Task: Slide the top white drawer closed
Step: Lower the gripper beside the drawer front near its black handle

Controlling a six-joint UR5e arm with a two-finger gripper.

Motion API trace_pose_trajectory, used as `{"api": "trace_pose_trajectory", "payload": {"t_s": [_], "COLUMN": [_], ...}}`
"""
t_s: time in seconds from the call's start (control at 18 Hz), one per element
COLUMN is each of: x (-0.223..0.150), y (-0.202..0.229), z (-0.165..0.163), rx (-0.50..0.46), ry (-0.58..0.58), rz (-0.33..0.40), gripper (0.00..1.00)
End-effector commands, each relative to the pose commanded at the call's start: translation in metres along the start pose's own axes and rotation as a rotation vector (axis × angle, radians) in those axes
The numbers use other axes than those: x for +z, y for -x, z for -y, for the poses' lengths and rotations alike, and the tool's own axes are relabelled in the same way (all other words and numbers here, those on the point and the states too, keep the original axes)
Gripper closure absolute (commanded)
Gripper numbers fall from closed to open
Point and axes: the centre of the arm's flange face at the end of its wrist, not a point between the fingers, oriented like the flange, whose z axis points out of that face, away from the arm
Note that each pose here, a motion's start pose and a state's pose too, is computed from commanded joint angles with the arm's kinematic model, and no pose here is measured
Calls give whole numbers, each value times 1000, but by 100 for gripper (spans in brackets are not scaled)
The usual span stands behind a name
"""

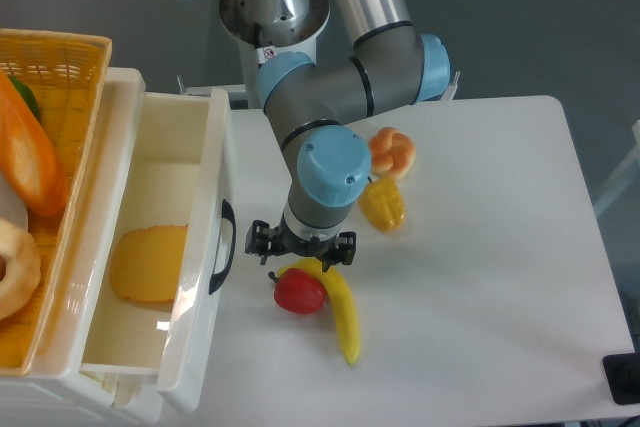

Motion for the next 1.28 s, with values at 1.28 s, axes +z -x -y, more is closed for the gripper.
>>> {"api": "trace_pose_trajectory", "payload": {"t_s": [1.28], "x": [-10], "y": [-15], "z": [1], "rx": [11], "ry": [-31], "rz": [-34], "gripper": [0]}}
